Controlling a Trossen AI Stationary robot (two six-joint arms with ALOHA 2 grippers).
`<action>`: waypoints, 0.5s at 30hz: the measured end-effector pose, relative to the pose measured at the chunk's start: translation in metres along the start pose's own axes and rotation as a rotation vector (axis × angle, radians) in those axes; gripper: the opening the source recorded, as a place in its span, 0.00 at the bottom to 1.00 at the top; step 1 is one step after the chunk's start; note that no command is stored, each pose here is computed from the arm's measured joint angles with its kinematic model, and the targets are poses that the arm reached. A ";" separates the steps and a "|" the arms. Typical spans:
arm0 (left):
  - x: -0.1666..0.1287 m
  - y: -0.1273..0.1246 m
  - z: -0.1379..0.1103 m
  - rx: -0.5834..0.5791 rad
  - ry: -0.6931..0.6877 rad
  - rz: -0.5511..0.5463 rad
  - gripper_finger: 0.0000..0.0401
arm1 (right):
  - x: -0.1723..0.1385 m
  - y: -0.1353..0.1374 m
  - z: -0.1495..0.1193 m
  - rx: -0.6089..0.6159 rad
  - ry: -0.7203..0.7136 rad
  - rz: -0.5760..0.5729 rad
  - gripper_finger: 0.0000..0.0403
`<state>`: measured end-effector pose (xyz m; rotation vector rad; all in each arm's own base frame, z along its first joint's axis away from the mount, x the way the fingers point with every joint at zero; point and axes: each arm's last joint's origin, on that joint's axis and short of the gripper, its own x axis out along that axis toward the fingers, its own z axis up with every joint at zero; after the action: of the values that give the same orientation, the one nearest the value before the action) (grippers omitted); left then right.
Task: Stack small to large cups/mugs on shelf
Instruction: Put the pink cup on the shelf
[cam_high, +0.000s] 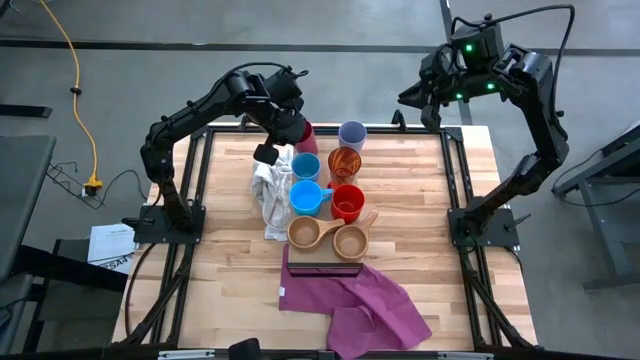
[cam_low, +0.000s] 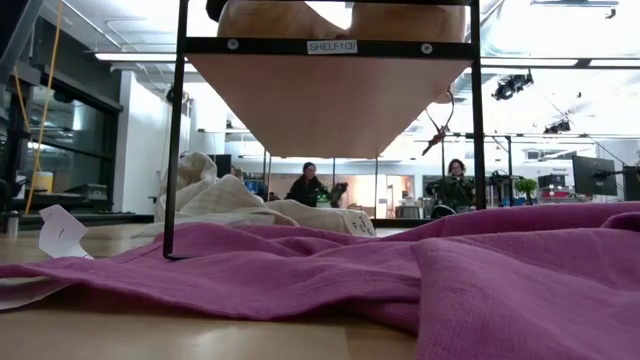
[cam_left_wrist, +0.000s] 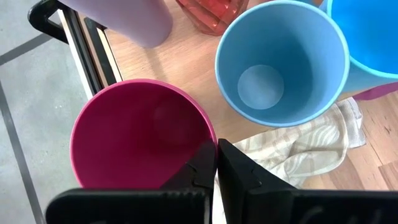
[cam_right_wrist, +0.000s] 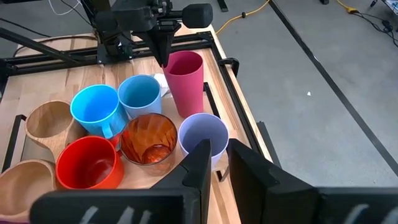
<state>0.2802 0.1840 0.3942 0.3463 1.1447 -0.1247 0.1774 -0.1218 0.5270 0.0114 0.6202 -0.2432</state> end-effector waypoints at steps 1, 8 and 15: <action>0.000 0.000 0.000 0.000 0.000 0.000 0.00 | 0.000 0.000 0.000 0.000 0.001 0.000 0.11; 0.000 0.000 0.000 0.000 0.000 0.000 0.00 | 0.000 0.000 0.000 0.001 0.003 0.001 0.11; 0.000 0.000 0.000 0.002 -0.002 0.003 0.00 | 0.000 0.000 0.000 0.005 0.004 0.001 0.11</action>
<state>0.2805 0.1841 0.3943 0.3490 1.1421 -0.1237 0.1772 -0.1216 0.5267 0.0167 0.6235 -0.2434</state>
